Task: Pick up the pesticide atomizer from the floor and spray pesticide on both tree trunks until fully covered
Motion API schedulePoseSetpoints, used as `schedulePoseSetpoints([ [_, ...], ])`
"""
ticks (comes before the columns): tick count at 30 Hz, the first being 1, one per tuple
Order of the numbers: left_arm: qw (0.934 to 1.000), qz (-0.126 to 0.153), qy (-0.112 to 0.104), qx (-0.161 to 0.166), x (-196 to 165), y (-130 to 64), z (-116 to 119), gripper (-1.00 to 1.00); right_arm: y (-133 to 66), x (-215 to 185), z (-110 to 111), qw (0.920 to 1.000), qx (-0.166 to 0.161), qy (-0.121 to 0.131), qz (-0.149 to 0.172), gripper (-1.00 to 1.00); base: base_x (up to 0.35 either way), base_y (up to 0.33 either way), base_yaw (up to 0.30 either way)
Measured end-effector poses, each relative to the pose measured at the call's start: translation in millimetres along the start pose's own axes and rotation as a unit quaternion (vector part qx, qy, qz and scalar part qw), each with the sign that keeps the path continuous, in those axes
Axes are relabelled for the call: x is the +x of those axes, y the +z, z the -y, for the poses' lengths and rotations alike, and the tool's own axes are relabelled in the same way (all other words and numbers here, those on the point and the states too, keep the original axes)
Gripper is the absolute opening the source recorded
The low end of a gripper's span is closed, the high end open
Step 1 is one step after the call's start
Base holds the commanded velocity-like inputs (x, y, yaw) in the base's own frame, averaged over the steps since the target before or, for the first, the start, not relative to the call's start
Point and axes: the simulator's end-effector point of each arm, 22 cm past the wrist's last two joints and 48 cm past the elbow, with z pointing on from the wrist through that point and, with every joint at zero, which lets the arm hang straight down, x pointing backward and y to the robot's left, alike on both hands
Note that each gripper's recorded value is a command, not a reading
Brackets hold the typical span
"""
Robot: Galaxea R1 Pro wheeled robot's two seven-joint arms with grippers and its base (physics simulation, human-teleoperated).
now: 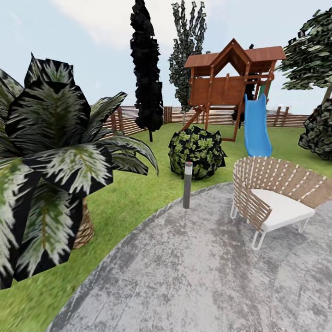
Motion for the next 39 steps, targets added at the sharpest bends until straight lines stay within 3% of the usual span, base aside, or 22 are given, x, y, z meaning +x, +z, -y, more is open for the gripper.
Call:
schedulePoseSetpoints([
  [8,1.0,0.0,0.0,0.0,0.0,0.0,0.0,1.0,0.0,0.2,-1.2,1.0,-0.001,0.0,0.0,1.0,0.0,0.0,-0.275],
  [27,1.0,0.0,0.0,0.0,0.2,-0.1,-0.1,1.0,-0.3,-7.5,-3.3,0.9998,-0.002,-0.001,0.02,1.0,0.0,0.0,-0.041],
  [39,1.0,0.0,0.0,0.0,0.1,0.0,0.0,1.0,-0.3,-7.5,-3.6,0.9998,-0.002,-0.001,0.02,1.0,0.0,0.0,-0.233],
])
